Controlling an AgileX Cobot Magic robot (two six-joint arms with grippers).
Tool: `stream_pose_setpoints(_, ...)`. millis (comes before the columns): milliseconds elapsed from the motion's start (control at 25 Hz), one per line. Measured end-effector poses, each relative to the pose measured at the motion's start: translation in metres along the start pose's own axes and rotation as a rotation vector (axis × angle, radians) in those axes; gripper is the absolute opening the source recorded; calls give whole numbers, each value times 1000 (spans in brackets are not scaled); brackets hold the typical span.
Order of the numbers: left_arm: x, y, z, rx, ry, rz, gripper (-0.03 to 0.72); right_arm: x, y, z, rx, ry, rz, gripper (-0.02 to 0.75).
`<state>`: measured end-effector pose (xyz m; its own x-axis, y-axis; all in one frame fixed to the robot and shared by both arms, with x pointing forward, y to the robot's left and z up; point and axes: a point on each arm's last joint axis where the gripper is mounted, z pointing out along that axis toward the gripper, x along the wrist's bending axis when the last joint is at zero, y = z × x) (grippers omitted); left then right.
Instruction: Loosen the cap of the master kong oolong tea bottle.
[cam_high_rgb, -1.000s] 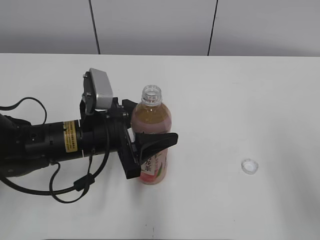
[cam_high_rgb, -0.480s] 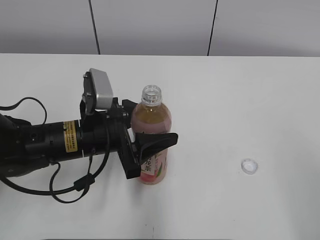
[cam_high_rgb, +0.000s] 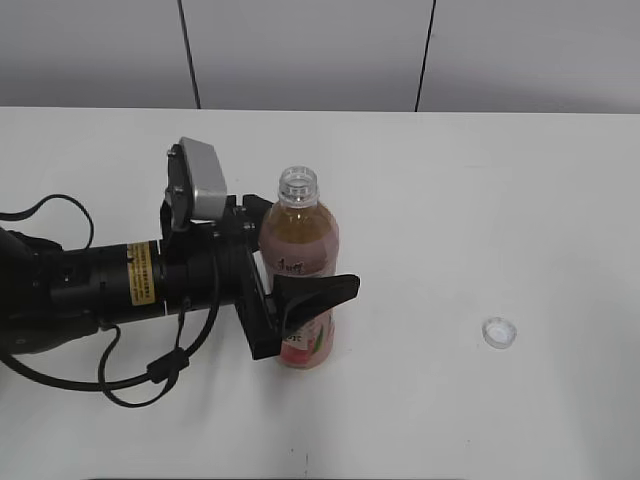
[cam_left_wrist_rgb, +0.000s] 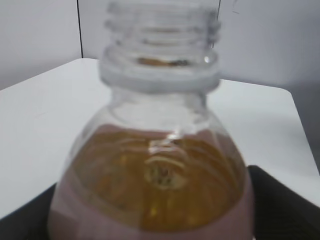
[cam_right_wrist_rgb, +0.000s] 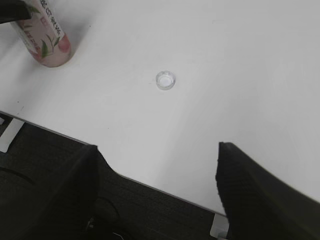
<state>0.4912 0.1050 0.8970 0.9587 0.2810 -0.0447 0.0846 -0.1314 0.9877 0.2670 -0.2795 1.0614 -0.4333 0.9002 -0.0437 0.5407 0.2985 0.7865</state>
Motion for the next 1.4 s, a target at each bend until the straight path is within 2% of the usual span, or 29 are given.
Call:
stream_pose_setpoints(160, 0, 0, 0, 2, -5, 2, 594, 0, 0, 0, 0, 0, 0, 550)
stream_pose_setpoints(840, 1, -4, -8, 15, 8, -27, 594, 0, 0, 0, 1, 0, 0, 550)
stream_pose_setpoints(1080, 4, 7, -14, -5, 17, -16, 594, 1, -9, 4, 70, 15, 0, 550)
stream_pose_setpoints(1400, 2, 11, -15, -9, 2, -30, 591, 1, -9, 5, 71, 15, -1, 549)
